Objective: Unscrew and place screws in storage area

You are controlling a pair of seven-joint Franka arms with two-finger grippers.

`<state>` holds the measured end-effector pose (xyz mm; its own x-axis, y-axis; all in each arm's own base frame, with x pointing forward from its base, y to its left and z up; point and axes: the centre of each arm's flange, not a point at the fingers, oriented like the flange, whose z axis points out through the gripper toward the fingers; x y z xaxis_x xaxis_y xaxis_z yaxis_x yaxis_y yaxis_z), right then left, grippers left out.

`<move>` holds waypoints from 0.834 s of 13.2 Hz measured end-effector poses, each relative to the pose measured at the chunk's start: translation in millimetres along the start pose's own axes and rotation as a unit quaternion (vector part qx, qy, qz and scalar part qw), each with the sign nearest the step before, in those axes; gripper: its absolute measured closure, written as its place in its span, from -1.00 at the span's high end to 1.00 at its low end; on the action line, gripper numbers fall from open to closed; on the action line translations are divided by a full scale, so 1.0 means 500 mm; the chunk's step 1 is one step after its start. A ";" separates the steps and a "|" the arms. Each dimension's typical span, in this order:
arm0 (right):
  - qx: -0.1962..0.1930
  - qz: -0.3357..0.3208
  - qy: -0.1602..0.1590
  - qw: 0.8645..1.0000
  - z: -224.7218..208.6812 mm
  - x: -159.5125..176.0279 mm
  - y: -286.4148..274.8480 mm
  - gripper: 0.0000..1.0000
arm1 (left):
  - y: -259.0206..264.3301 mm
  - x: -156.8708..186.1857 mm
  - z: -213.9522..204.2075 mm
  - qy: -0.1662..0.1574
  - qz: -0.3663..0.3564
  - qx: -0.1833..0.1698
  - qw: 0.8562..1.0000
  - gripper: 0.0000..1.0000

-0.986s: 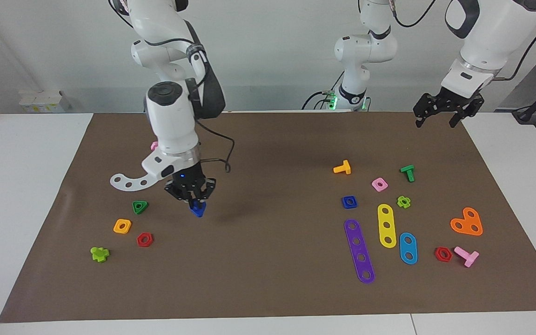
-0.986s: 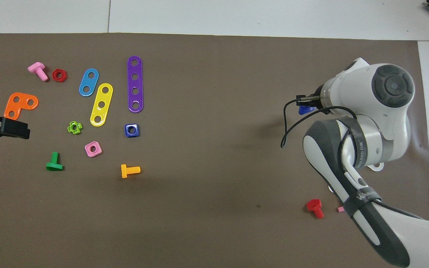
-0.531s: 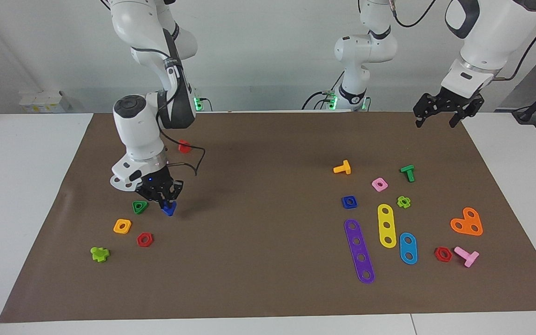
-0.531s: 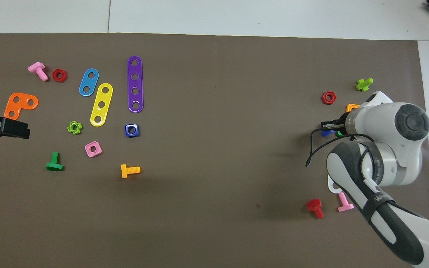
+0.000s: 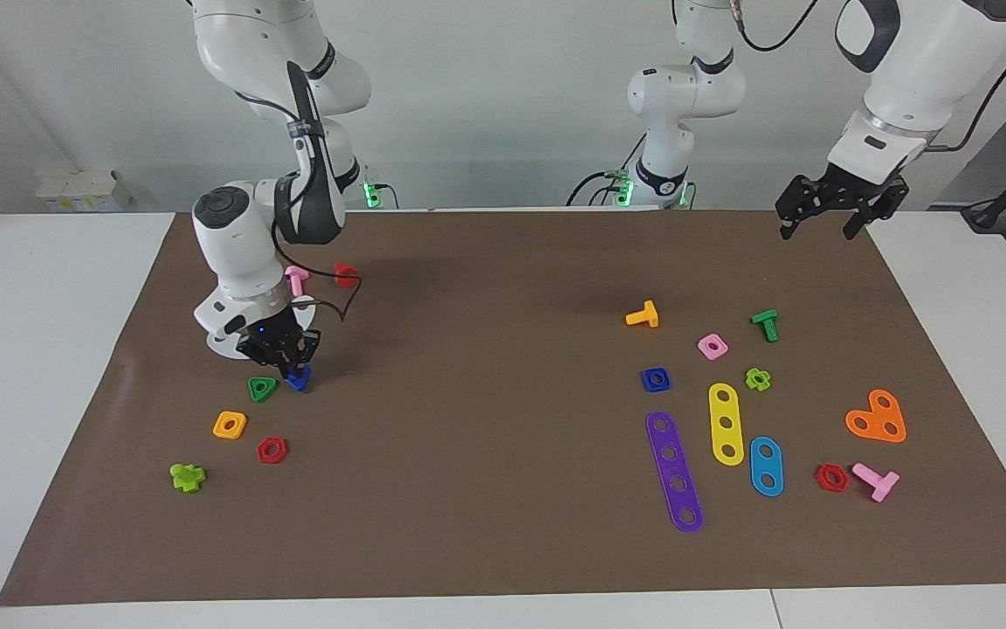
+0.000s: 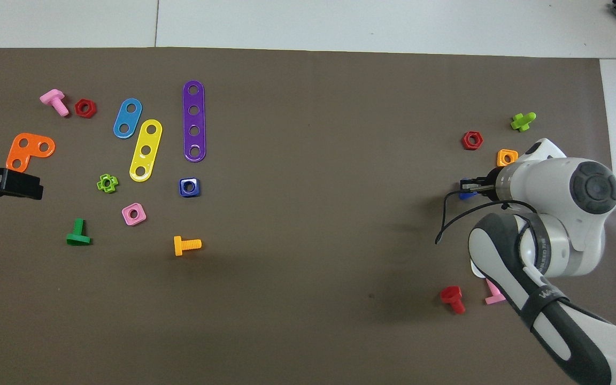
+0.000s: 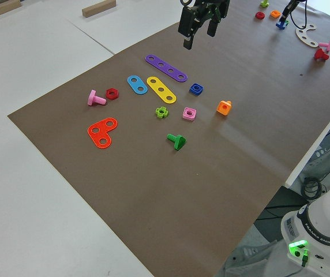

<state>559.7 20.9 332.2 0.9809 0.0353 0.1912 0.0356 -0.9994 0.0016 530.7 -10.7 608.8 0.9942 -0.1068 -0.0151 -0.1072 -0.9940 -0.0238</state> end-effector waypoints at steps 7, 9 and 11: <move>0.000 0.002 0.006 1.000 -0.008 0.008 -0.001 0.22 | 0.000 0.000 0.000 0.000 0.000 0.000 1.000 1.00; 0.002 0.002 -0.005 1.000 -0.056 0.046 -0.003 0.73 | 0.000 0.000 0.001 0.000 0.000 0.000 1.000 1.00; 0.005 0.003 -0.037 0.999 -0.162 0.098 -0.001 1.00 | 0.000 0.000 0.001 0.000 0.000 0.000 1.000 1.00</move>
<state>592.4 22.6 420.9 0.9926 0.0307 0.1176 0.0320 -0.9994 -0.0095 530.6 -10.6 608.4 0.9942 -0.1068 -0.0160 -0.1071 -0.9940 -0.0238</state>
